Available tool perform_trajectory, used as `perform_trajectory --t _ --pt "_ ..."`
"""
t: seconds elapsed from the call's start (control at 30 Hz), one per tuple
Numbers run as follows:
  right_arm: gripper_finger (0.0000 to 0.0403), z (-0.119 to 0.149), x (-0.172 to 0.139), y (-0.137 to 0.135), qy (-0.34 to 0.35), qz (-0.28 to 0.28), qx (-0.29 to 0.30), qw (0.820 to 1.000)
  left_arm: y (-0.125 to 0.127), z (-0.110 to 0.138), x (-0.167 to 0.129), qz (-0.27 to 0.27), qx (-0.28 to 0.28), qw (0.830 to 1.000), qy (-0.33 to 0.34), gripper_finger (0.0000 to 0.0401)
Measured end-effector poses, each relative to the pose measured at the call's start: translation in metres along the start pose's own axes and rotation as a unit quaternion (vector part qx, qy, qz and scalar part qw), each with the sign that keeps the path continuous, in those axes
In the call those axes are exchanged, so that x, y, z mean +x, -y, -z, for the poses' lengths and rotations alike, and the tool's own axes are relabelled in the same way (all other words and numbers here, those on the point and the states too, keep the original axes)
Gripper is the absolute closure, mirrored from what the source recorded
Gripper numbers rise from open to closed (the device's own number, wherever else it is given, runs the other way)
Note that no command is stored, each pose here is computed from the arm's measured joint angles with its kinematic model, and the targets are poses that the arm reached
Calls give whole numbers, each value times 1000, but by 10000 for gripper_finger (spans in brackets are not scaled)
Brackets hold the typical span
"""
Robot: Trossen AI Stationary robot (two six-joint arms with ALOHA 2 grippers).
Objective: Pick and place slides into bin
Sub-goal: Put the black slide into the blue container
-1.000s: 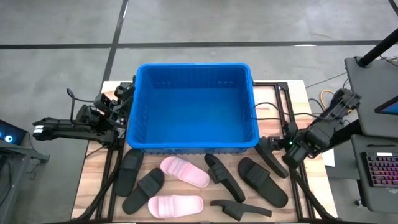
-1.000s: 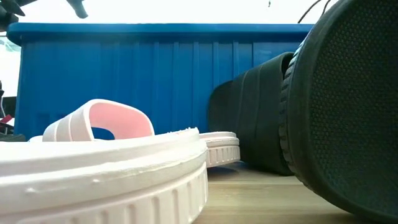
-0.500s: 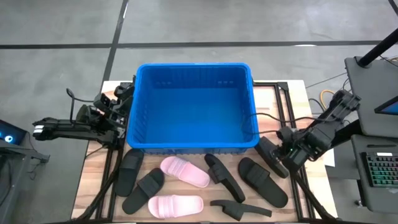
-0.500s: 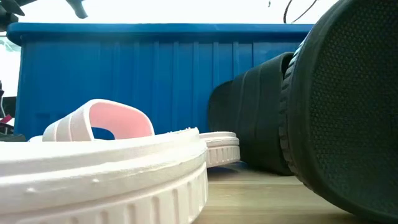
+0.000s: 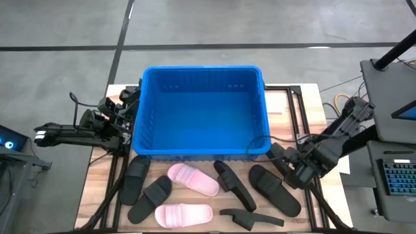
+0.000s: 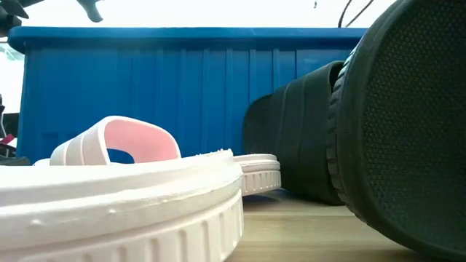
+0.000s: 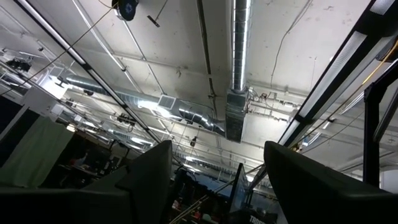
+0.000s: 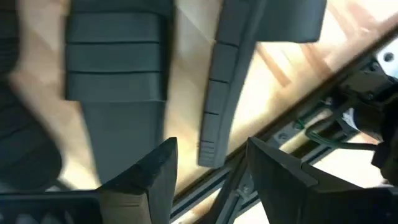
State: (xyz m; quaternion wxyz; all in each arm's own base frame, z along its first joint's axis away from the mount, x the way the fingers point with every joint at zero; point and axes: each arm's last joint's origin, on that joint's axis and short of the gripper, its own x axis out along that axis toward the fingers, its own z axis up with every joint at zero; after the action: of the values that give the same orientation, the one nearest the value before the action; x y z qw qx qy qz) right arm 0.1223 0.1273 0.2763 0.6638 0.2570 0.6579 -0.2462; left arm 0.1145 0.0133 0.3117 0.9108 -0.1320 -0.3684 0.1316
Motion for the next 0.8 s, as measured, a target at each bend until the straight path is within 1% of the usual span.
perform_trajectory --t 0.13,0.23,0.37,0.47,0.6,0.67,0.8 --pt "201 3 14 -3 19 23 23 999 0 0 0 0 0 1000 0 161" --pt "196 5 22 -4 37 22 30 999 0 0 0 0 0 1000 -1 161" --pt "195 8 31 -3 42 14 32 999 0 0 0 0 0 1000 -1 161" --pt "195 12 40 0 46 23 22 998 0 0 0 0 0 1000 -1 161" --pt "195 17 48 6 71 31 38 996 0 0 0 0 0 1000 0 161" --pt "195 20 51 8 72 20 41 996 0 0 0 0 0 1000 0 161" --pt "195 25 62 7 63 -40 24 997 0 0 0 0 0 1000 0 161"
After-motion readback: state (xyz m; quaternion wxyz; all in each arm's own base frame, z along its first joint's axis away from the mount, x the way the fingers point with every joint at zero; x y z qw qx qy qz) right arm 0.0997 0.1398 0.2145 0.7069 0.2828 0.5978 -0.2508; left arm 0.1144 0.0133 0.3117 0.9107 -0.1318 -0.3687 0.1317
